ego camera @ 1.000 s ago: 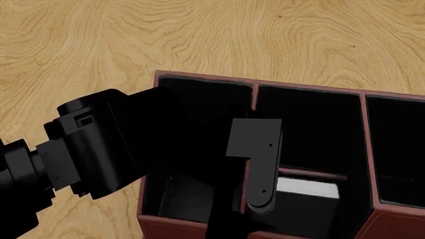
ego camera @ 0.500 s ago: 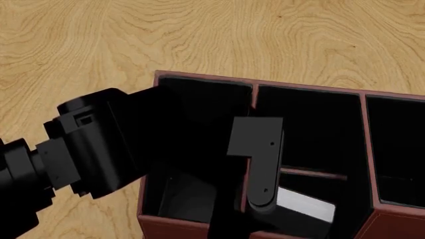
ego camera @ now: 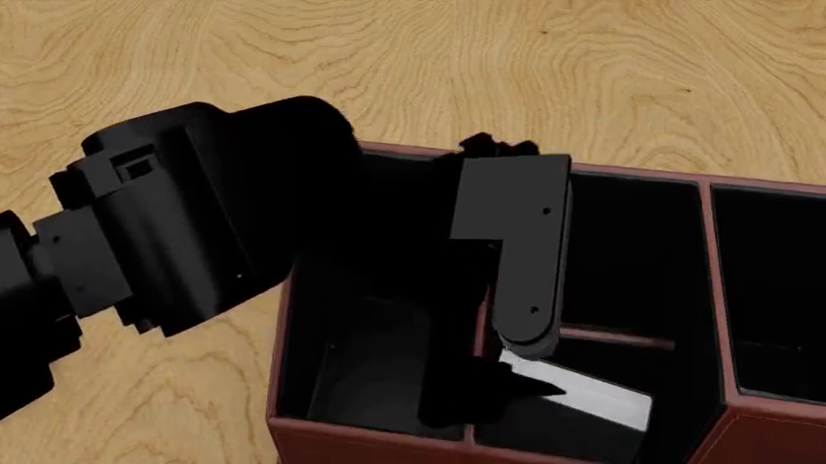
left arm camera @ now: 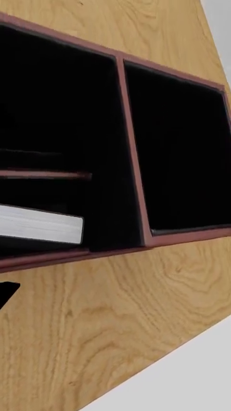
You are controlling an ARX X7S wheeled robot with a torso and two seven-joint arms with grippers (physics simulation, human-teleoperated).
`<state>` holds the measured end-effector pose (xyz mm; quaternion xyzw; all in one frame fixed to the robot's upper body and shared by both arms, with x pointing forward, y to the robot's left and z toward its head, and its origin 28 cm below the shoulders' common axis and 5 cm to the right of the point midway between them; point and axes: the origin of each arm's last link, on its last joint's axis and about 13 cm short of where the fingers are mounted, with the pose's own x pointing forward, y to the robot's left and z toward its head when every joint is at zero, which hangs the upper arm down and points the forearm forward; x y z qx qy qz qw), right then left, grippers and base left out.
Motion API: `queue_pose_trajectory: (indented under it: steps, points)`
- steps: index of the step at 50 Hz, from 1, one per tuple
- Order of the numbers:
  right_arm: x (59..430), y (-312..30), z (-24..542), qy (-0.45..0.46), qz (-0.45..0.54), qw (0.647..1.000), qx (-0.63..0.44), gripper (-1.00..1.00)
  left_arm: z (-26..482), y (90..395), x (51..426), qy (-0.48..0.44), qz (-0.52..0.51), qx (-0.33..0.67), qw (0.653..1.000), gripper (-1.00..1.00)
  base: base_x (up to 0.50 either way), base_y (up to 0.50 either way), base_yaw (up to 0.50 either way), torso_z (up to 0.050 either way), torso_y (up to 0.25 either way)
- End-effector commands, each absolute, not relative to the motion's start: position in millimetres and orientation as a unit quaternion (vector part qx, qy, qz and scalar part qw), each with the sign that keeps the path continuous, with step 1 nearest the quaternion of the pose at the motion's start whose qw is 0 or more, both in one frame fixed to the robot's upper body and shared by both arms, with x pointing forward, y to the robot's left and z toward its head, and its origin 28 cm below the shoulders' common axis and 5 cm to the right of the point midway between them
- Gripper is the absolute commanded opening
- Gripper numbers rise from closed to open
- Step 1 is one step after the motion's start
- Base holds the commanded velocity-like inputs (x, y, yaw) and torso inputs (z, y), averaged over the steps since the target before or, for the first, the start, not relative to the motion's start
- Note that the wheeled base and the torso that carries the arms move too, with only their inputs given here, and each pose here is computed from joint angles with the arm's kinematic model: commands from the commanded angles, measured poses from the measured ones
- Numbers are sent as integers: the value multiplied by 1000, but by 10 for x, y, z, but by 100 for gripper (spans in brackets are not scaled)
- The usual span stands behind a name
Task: Pick up the book and place it in the back compartment of the caddy.
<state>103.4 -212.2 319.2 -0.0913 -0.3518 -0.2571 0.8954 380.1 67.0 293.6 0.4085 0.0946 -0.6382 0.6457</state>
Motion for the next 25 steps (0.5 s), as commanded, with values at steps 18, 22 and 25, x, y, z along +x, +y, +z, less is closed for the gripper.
queue_pose_trajectory:
  steps: [18, 22, 25]
  points:
    - [1007, -2104, 3208, -356, -253, 895, -88, 100, 3520, 763, 3780, 40, -621, 379, 685, 100, 0, 0, 0, 0, 0]
    - [1011, -2106, 3204, -356, -252, 896, -87, 100, 3610, 850, 3793, 27, -612, 370, 698, 100, 0, 0, 0, 0, 0]
    - [1018, -2105, 3198, -355, -252, 896, -87, 100, 3680, 918, 3808, 18, -606, 359, 710, 100, 0, 0, 0, 0, 0]
